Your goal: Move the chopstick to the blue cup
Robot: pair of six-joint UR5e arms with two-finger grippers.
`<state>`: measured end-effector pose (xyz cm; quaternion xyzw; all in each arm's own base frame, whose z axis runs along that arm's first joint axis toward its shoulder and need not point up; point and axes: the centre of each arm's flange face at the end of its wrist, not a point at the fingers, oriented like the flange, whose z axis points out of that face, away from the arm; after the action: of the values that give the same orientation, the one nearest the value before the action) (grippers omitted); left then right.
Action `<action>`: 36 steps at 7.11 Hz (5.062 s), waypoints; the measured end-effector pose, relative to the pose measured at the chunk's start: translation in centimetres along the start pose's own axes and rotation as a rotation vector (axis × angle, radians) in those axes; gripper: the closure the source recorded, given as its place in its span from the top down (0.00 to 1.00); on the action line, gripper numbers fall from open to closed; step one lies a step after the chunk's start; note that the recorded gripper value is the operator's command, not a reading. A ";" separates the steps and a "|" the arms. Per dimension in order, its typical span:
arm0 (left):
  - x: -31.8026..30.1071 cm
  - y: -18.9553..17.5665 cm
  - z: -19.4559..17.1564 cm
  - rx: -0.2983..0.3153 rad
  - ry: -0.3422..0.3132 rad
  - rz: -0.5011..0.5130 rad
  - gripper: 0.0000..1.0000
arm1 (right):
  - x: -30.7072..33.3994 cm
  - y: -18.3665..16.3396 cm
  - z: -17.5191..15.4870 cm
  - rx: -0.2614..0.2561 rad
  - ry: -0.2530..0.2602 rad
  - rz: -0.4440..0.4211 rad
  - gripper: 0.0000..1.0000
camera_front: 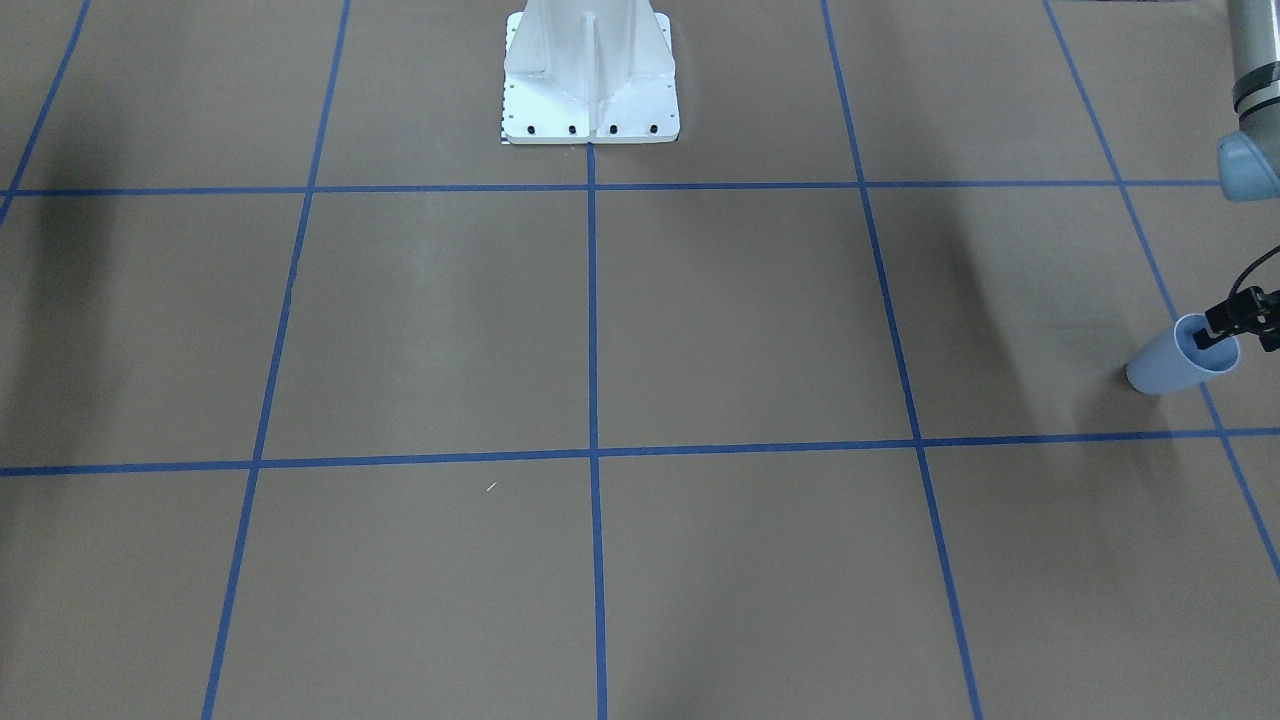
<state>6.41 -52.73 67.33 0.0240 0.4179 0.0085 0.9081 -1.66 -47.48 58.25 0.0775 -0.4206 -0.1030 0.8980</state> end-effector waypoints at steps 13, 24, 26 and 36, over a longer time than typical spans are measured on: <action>60.4 -2.1 -3.7 -0.006 0.216 -0.359 0.00 | -0.1 -0.1 0.3 -0.006 0.001 -0.002 1.00; 71.9 9.7 -2.6 0.103 0.112 -0.278 0.98 | -0.4 0.5 0.0 0.019 -0.005 0.035 1.00; 67.6 7.3 -10.9 0.154 0.206 -0.311 0.98 | 2.8 4.3 -2.3 0.056 0.030 0.114 1.00; 56.5 3.2 -12.2 0.193 0.130 -0.282 0.98 | 15.7 22.7 -3.3 0.112 0.162 0.405 0.12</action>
<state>33.87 -47.04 16.72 0.0517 0.4738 -0.1576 0.8649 13.41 -29.25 72.92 0.0494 -0.3593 0.1097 0.9254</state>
